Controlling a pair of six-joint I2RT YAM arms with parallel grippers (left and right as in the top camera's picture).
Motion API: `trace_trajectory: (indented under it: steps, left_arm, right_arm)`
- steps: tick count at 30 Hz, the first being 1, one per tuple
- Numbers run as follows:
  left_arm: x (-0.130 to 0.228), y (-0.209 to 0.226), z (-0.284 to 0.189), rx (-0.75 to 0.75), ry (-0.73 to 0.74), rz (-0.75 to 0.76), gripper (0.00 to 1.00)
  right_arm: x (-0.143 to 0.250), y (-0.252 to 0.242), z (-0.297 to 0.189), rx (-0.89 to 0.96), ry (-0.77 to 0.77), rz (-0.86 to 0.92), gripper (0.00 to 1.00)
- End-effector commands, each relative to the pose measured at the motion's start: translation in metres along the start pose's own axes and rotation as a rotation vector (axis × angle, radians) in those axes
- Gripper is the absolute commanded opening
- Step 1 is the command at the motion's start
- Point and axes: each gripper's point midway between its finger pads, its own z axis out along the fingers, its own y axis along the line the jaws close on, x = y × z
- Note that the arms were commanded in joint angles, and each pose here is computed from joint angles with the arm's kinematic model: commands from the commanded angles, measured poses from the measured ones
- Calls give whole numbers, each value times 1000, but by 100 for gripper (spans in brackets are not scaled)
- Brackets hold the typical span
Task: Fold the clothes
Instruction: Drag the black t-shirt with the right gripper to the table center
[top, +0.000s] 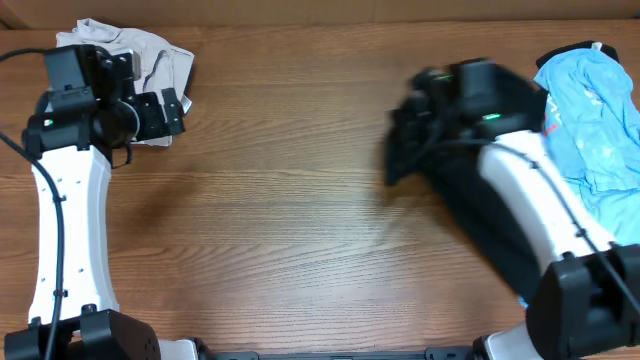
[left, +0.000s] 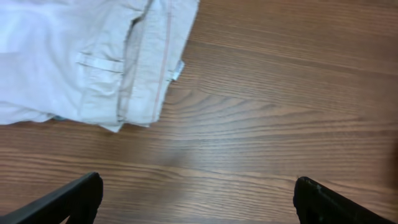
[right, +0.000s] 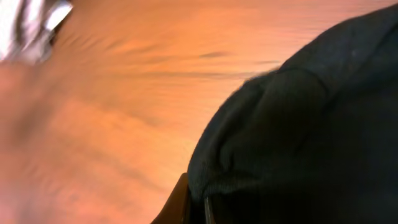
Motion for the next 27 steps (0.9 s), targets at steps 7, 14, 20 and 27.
trace_trajectory:
  steps: [7,14,20,27]
  left_arm:
    - [-8,18,-7,-22,-21,12,100]
    - [-8,26,-7,-68,-19,33,100]
    - [-7,21,-7,-50,-17,39,100]
    - [-3,-1,-2,-10,4,81,100]
  right_arm:
    - [65,204,18,-309,100,-336,15]
    - [122,264,2,-478,231,-426,35]
    - [72,169,-11,-90,138,-195,54]
    - [35,33,-29,180,79,150,59]
